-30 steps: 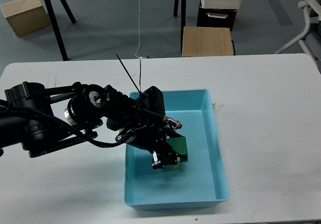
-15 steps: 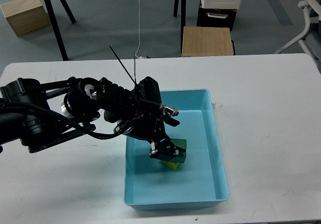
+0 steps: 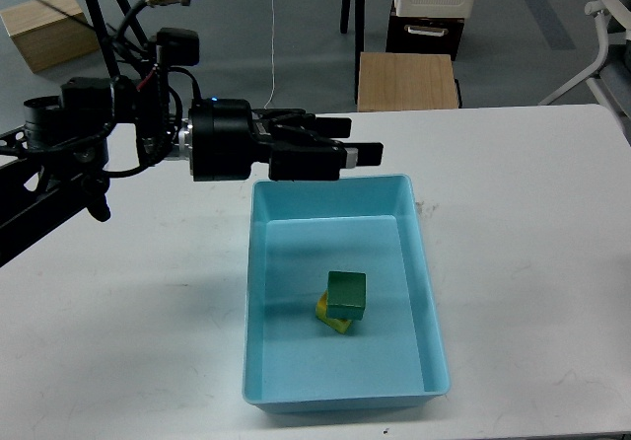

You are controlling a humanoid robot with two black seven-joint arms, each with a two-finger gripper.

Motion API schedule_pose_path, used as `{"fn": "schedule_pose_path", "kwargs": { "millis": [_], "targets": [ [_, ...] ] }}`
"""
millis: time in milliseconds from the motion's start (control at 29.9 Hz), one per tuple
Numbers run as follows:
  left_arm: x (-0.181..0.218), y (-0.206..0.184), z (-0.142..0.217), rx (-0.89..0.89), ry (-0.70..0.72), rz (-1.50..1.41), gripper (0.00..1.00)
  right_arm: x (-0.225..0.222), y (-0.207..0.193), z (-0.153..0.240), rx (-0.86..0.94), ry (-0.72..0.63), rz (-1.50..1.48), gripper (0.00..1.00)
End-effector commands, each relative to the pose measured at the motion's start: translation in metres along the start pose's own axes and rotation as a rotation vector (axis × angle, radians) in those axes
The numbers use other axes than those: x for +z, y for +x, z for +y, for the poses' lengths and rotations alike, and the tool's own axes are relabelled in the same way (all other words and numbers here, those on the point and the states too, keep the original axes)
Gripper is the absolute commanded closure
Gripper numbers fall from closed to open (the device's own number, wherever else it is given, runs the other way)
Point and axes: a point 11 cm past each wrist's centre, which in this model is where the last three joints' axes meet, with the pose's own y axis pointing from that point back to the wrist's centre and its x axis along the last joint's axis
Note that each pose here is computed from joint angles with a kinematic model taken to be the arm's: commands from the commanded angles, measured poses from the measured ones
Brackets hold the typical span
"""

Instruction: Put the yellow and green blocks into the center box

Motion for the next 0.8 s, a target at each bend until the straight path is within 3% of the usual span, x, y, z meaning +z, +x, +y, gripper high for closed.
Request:
{"fn": "schedule_pose_path", "kwargs": {
  "millis": [0, 100, 267, 434, 768],
  "targets": [
    [-0.015, 0.002, 0.037, 0.244, -0.051, 0.239, 0.0, -0.016, -0.012, -0.019, -0.016, 0.063, -0.035, 0.01],
    [-0.029, -0.011, 0.065, 0.404, -0.093, 0.442, 0.0, -0.033, -0.022, -0.032, -0.028, 0.117, -0.108, 0.01],
    [-0.043, -0.027, 0.117, 0.674, -0.184, 0.728, 0.0, -0.049, -0.028, -0.05, -0.048, 0.144, -0.54, 0.01],
    [-0.055, -0.051, 0.157, 0.963, -0.314, 1.035, 0.0, -0.035, -0.025, -0.054, 0.009, 0.04, -0.949, 0.01],
    [-0.078, -0.12, 0.19, 1.258, -0.354, 1.469, 0.0, -0.028, -0.046, -0.053, 0.034, -0.013, -1.199, 0.01]
  ]
}}
